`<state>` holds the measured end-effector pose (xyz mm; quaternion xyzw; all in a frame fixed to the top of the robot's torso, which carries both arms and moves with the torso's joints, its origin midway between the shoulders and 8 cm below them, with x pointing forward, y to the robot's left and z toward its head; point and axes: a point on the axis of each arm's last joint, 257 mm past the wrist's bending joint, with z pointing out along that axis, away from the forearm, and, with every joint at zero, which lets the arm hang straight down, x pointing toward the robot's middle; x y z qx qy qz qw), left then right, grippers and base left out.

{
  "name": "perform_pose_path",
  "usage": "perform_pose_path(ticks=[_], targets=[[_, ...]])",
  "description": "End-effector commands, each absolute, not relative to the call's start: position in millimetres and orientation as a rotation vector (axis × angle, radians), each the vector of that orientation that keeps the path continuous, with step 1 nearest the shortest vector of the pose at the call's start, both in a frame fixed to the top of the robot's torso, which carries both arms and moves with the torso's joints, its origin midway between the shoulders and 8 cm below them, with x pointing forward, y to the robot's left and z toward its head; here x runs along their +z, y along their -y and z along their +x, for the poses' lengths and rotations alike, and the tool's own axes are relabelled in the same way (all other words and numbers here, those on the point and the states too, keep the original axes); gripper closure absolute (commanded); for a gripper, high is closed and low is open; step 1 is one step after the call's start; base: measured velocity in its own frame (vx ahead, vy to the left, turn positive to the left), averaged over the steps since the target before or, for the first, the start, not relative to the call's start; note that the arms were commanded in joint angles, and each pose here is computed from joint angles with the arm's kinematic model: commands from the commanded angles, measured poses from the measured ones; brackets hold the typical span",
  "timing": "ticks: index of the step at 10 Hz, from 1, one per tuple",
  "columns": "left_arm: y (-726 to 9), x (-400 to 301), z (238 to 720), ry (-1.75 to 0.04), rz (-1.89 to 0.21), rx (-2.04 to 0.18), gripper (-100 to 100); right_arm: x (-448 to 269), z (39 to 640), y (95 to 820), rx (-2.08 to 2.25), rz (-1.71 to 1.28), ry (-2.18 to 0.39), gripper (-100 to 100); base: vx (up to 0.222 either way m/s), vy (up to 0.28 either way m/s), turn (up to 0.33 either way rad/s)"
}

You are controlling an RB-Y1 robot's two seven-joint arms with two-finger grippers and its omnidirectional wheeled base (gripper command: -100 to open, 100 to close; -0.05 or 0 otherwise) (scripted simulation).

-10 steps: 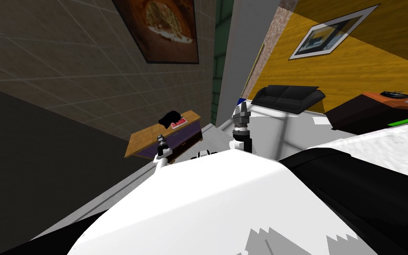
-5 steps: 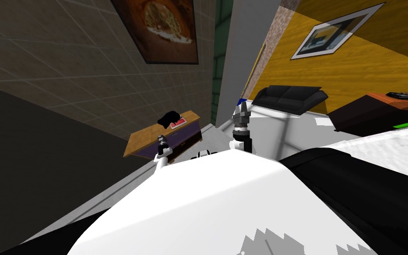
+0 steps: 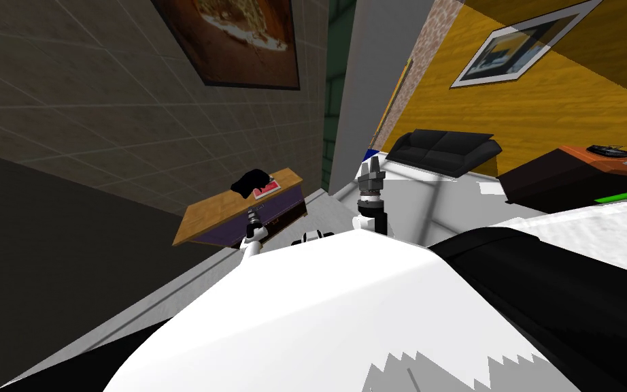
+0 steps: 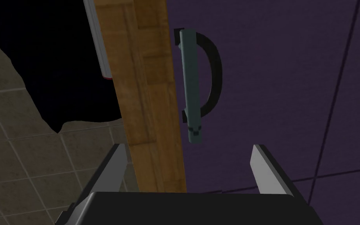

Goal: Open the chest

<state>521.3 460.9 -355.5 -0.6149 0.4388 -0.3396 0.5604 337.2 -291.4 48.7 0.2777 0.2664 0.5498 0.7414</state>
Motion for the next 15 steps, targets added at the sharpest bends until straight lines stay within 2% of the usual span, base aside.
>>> perform_pose_path(ticks=[1, 5, 6, 12, 13, 15], targets=[[-465, -368, 523, -1.040, -1.490, -0.788, -100, 49, 337, 291, 1.206, 0.609, -0.584, 0, 0.001, -0.139, 0.078], [-468, -372, 522, -1.041, -1.504, -0.782, -100, 49, 337, 291, 1.206, 0.609, -0.584, 0, 0.007, -0.076, 0.026], [-468, -372, 522, -1.041, -1.504, -0.782, 100, 49, 337, 291, 1.205, 0.609, -0.584, 0, 0.000, 0.000, 0.000], [-466, -366, 530, -1.050, -1.496, -0.787, 100, 49, 337, 291, 1.206, 0.609, -0.584, 0, -0.140, -0.065, 0.018], [-471, -362, 535, -1.052, -1.505, -0.780, -100, 49, 337, 291, 1.206, 0.609, -0.584, 0, 0.079, 0.015, -0.013], [-475, -359, 539, -1.052, -1.511, -0.776, -100, 49, 337, 291, 1.205, 0.609, -0.585, 0, 0.152, 0.049, -0.006]])
